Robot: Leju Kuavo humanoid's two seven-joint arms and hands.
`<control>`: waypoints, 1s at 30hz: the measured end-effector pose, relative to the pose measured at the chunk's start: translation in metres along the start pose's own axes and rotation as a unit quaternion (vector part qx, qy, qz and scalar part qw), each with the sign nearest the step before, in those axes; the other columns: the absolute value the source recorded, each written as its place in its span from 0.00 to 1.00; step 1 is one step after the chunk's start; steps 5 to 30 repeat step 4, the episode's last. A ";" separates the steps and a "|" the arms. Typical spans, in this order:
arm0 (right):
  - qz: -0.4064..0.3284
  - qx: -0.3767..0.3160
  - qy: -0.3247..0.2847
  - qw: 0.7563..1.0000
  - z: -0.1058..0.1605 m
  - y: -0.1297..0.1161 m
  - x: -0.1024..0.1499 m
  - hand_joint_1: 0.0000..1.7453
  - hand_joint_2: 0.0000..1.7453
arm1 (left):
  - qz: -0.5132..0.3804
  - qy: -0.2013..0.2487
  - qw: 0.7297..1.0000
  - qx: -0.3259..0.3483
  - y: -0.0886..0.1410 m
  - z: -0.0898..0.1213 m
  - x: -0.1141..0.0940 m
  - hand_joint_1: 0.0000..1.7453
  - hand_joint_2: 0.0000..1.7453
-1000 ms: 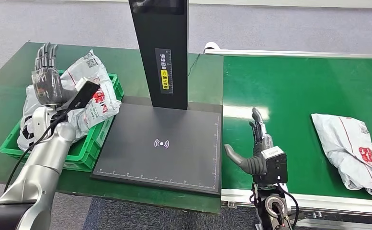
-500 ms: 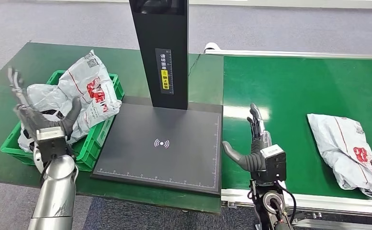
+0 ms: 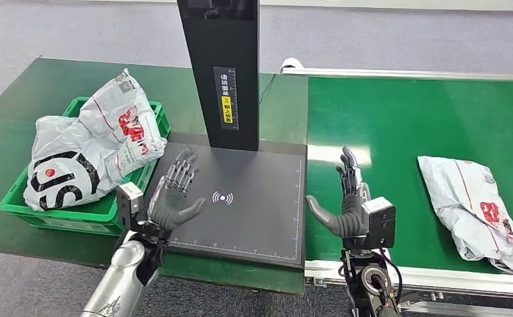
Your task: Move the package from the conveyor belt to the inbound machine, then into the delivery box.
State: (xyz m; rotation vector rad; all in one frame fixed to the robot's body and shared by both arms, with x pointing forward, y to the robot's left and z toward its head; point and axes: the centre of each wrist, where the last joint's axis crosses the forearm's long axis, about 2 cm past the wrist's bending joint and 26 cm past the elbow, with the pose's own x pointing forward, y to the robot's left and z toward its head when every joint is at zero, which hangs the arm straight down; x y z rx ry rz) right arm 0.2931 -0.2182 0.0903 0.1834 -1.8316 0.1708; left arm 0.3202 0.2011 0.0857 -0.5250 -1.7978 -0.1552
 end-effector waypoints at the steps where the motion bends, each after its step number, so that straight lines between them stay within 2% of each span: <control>1: -0.002 0.002 0.004 1.000 0.000 0.001 -0.001 0.00 1.00 | 0.003 0.011 1.000 0.002 -0.001 0.003 -0.004 0.00 1.00; 4: -0.001 0.008 0.011 1.000 0.001 0.003 -0.002 0.00 1.00 | 0.006 0.034 0.999 0.005 -0.003 0.008 -0.013 0.00 1.00; 30: -0.001 0.008 0.011 1.000 0.001 0.003 -0.002 0.00 1.00 | 0.006 0.034 0.999 0.005 -0.003 0.008 -0.013 0.00 1.00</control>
